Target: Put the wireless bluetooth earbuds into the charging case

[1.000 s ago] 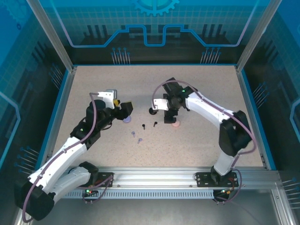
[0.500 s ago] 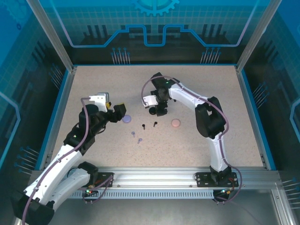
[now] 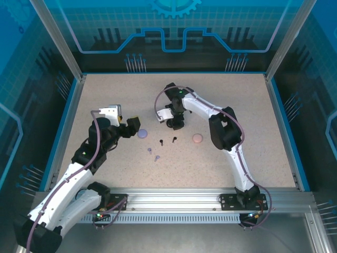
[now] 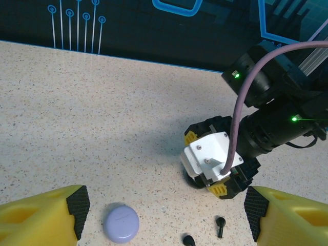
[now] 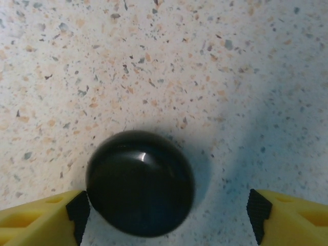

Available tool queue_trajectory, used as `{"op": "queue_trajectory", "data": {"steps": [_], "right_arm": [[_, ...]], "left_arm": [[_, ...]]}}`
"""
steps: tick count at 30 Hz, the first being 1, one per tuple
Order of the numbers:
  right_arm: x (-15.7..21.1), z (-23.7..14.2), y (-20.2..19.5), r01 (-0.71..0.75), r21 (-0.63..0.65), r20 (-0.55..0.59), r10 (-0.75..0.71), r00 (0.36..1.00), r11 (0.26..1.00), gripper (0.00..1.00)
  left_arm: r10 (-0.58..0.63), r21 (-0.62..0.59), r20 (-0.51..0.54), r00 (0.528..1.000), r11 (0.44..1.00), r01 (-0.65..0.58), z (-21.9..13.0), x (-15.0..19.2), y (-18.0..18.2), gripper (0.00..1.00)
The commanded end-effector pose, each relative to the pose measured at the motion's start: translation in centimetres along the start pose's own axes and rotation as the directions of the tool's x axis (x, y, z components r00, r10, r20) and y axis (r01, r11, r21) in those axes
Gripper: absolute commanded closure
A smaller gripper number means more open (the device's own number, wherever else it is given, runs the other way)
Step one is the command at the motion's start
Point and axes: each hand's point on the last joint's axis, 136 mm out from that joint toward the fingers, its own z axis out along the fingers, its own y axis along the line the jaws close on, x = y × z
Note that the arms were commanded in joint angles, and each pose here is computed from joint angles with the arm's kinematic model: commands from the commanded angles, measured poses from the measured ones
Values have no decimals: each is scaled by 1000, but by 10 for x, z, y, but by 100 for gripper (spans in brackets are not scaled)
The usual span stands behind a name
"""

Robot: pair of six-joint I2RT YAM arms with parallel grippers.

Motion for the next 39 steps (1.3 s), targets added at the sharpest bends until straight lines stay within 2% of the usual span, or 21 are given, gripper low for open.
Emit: {"op": "queue_trajectory", "data": {"steps": [1,17,22,26,34,39], "right_arm": [[-2,13,15,23,-85,-15,-24,1000,996,20],[-10,23,21,-4,-130,21,7,1000,991,31],[-15,23,20,-59,-154,33,64,997,986,30],[-23,8,19,-159,-182,72,174,982,970,25],[-27,-15,12,-329,-151,72,343,937,932,0],[-28,-28,-2,-462,-98,74,469,880,881,0]], "left_arm": [[27,-39,-1,1000,999,-27,0,3,10,17],[20,-44,-2,1000,999,-21,2,2,13,16],[20,-46,-5,1000,999,-20,3,2,13,15],[20,-48,-6,1000,999,-20,3,2,14,15],[19,-46,-11,1000,999,-19,3,5,14,15],[14,-41,-9,1000,999,-14,3,5,13,15]]}}
